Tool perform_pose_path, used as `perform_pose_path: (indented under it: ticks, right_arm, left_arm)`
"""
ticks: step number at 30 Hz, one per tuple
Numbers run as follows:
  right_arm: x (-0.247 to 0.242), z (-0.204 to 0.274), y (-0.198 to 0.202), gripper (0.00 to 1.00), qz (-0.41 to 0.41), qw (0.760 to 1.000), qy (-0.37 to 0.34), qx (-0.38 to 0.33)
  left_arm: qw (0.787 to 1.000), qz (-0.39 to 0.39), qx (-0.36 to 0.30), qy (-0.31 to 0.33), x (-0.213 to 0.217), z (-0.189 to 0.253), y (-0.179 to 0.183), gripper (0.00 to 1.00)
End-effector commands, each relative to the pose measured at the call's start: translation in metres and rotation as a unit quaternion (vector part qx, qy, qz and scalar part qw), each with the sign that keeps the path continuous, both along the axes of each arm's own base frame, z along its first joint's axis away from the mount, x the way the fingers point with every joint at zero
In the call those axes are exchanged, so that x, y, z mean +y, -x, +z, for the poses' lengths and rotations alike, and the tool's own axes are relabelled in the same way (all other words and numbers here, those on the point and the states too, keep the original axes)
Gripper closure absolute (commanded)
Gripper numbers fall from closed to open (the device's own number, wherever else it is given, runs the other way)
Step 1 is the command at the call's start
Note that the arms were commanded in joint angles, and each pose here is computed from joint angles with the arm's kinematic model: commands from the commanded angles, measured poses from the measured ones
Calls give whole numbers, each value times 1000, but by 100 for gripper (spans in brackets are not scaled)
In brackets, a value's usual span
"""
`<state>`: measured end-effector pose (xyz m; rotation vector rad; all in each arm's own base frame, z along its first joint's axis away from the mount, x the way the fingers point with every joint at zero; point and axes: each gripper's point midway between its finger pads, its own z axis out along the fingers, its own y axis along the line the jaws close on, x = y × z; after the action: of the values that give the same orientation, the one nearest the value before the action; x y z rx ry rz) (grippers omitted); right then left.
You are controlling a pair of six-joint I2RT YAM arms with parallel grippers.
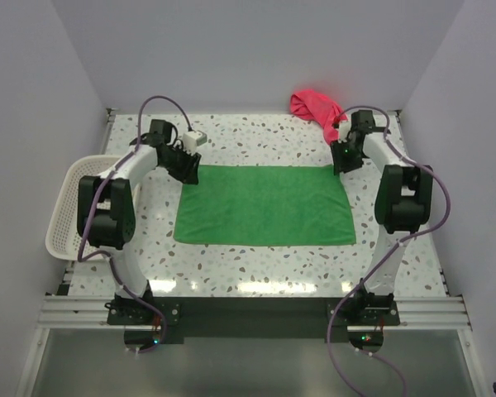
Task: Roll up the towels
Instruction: Fold the towel
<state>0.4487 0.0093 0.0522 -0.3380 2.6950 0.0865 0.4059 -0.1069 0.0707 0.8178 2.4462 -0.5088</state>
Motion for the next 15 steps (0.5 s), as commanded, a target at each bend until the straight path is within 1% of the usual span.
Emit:
perform_pose_path:
  ticks: [1,8,12,15]
  right_arm:
    - [-8,12,-26,59,-46,998,-38,-27]
    - [-10,-4,-34,59,-64,995,-73,-7]
    - [-6,-8,-38,65,-64,993,-101,4]
    - [-3,-10,-39,67,-66,989,-134,11]
  left_arm:
    - [999,12,-40,28,-1,18,-25,55]
    - [999,21,-40,31,2,13,-36,55]
    - [999,28,-34,32,6,9,-42,53]
    - [998,33,-33,32,10,7,-45,52]
